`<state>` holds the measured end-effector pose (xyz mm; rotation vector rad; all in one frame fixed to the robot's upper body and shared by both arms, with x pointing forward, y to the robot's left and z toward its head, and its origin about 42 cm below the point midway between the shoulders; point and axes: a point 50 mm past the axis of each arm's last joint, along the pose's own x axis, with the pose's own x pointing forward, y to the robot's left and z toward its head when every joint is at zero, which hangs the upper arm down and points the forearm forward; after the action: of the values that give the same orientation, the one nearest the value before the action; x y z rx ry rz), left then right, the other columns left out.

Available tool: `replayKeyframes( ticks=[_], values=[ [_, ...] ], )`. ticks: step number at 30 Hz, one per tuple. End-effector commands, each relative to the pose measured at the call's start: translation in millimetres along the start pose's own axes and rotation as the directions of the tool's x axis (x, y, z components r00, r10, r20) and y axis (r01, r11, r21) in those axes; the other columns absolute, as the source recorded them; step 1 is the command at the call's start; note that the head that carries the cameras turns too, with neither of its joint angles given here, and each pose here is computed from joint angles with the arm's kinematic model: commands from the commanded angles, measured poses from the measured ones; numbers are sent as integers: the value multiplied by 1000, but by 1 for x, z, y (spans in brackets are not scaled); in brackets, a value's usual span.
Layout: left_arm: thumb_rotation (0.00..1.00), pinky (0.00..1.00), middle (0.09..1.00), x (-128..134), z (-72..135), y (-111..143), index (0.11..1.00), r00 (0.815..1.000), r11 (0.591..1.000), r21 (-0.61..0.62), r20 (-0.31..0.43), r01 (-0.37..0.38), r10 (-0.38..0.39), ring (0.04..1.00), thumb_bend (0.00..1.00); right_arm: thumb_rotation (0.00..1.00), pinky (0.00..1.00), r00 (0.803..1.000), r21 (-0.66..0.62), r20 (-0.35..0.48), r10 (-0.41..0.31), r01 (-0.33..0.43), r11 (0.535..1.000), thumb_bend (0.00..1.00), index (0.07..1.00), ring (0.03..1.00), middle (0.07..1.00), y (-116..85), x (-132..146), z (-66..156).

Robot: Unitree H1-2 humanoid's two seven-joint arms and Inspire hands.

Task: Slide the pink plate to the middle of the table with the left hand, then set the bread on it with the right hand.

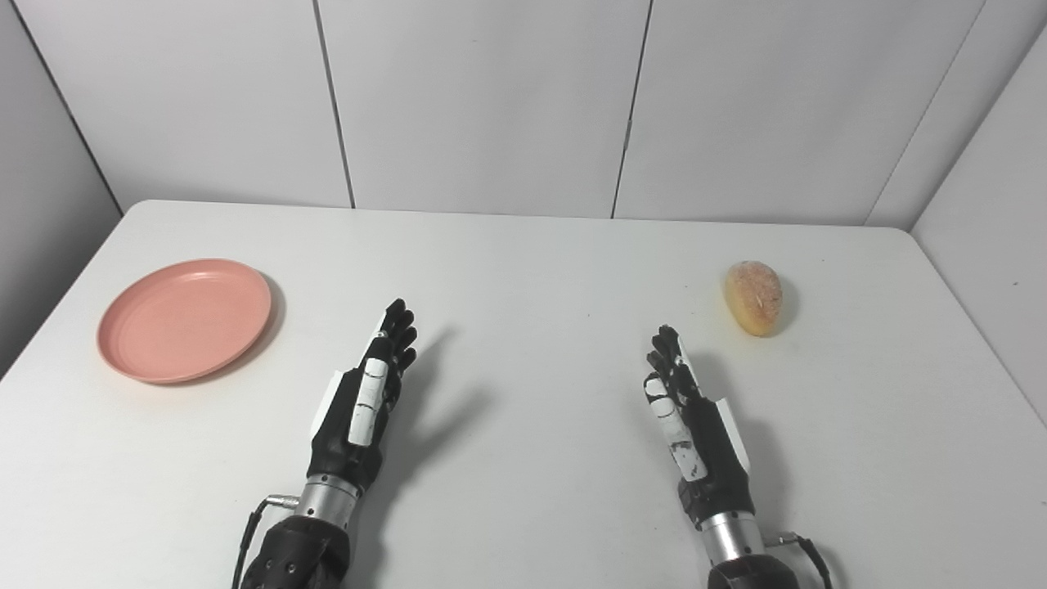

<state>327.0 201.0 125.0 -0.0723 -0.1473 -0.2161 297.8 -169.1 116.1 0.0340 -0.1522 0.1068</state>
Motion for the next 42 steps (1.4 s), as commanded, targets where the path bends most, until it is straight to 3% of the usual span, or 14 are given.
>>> replayKeyframes(
  ticks=[1, 28, 34, 38, 42],
  values=[
    [1000, 1000, 1000, -5, -5, -2, 1000, 1000, 1000, 0, 14, -5, 5, 1000, 693, 870, 1000, 995, 2, 95, 9, -10, 1000, 654, 1000, 1000, 1000, 2, 6, 16],
    [1000, 1000, 1000, -17, -10, -4, 1000, 1000, 1000, 27, 28, -10, 9, 1000, 699, 902, 1000, 996, 8, 85, 8, -8, 1000, 677, 1000, 1000, 1000, 4, -3, 11],
    [1000, 1000, 1000, -17, -25, -19, 1000, 1000, 999, 34, 29, -5, 4, 1000, 712, 889, 1000, 996, 19, 84, 13, -15, 1000, 670, 1000, 1000, 1000, -15, -13, 10],
    [1000, 1000, 1000, -17, -32, -36, 1000, 1000, 999, 43, 23, -17, 16, 1000, 737, 969, 1000, 995, -1, 97, 20, -20, 1000, 605, 1000, 1000, 1000, -31, -18, 8],
    [1000, 1000, 1000, -14, -35, -49, 1000, 1000, 998, 64, 16, -22, 21, 1000, 759, 958, 1000, 997, 44, 79, 19, -23, 999, 651, 1000, 1000, 1000, -39, -18, 2]
  ],
)
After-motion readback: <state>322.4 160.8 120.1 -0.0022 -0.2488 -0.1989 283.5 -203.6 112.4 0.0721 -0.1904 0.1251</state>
